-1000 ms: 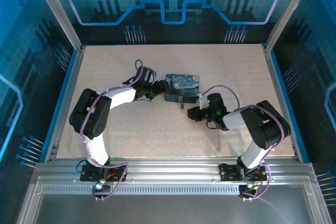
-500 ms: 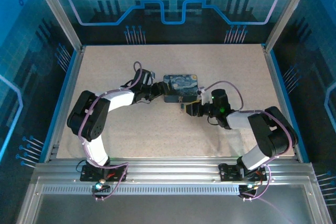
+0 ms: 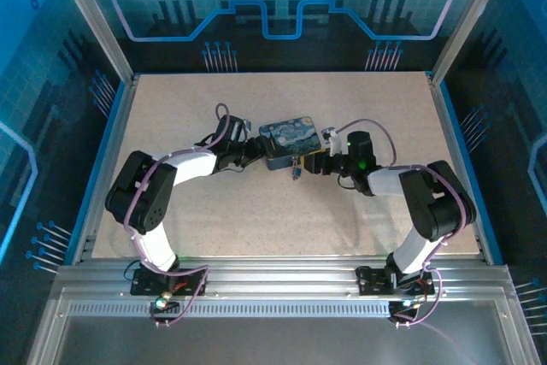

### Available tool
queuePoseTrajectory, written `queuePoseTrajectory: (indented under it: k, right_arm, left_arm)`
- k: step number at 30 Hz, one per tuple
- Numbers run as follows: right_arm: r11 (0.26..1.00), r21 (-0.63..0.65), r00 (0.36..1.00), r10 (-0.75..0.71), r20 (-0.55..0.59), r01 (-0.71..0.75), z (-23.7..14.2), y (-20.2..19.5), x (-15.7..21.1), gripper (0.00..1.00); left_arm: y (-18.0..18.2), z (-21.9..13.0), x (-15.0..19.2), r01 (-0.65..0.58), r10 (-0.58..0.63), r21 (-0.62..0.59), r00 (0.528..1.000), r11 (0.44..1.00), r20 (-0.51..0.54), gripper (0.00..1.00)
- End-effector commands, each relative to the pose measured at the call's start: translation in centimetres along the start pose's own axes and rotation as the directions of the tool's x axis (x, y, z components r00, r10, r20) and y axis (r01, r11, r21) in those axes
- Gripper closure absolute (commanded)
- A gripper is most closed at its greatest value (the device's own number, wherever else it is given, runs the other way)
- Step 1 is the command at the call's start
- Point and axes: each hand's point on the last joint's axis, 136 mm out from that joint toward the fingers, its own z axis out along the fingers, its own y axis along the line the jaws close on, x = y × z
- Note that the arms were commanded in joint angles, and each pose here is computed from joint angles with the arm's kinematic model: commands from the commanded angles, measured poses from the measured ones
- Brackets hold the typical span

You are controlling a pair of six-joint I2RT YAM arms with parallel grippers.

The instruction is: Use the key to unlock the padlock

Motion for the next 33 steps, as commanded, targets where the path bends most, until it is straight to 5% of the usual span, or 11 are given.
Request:
queuePoseTrajectory:
  k: [1,33]
  right_arm:
    - [1.000,-0.009,1.000,0.007,-0.010,-0.008,-1.2,0.6,0.6,0.47]
    - [0.975,-0.179,0.989,0.120,-0.082,-0.133,3.0,0.1,2.9,0.42]
  left_arm:
    - [2.8,0.1,2.5,0.028,-0.034,-0.097,0.998,0.995,-0.062,0.35]
    - [2.4,0.1,2.4,0.032,-0.036,-0.079,0.998,0.996,-0.059,0.35]
